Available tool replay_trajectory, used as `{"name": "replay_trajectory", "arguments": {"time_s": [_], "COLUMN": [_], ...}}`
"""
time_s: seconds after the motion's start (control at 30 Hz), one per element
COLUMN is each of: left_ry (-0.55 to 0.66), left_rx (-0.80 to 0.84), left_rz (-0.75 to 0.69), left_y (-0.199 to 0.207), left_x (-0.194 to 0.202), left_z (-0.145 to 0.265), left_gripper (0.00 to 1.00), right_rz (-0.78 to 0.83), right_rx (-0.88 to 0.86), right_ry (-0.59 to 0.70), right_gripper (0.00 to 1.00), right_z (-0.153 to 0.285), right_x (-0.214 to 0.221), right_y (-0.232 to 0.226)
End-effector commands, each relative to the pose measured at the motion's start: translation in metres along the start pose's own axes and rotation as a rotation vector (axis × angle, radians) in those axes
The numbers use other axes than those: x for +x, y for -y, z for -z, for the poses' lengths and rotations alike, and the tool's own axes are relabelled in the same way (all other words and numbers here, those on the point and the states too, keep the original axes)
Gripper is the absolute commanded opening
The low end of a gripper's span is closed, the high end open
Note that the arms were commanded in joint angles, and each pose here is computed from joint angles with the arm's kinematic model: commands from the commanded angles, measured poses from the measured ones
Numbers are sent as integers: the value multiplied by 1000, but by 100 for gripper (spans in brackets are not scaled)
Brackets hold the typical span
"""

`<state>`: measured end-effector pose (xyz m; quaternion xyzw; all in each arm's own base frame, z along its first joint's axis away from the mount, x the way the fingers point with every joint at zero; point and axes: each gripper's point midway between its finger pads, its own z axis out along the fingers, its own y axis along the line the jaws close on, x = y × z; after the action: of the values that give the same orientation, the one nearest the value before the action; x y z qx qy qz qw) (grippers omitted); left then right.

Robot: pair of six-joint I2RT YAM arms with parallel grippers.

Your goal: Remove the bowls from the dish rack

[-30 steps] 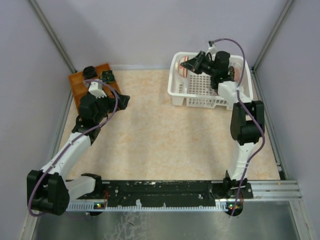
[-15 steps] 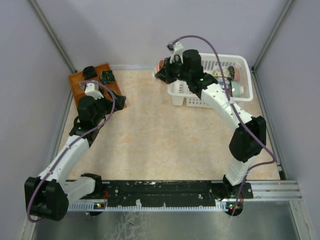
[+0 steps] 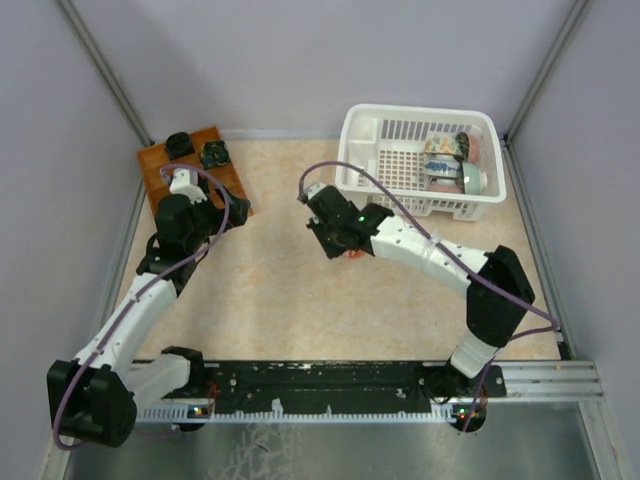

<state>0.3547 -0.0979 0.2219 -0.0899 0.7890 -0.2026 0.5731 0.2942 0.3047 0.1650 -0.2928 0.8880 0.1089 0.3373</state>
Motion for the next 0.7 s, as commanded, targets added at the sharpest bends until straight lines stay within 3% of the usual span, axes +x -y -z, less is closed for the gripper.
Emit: {"name": "replay_trajectory", "arguments": {"time_s": [0.0, 0.27, 0.67], "left_ry": [24, 8, 20], "left_rx": [7, 0, -16], "left_rz": [-18, -22, 7], "left_y": [7, 5, -2], "left_x": [-15, -11, -1], "left_z": [4, 1, 3], "left_gripper": [98, 98, 97], "right_rz": [-10, 60, 47], "right_rx": [162, 273, 279], "right_ry": [-29, -168, -115], "right_gripper": [0, 0, 0], "right_z": [12, -10, -32], "right_x": [26, 71, 88], "right_y": [17, -1, -21]}}
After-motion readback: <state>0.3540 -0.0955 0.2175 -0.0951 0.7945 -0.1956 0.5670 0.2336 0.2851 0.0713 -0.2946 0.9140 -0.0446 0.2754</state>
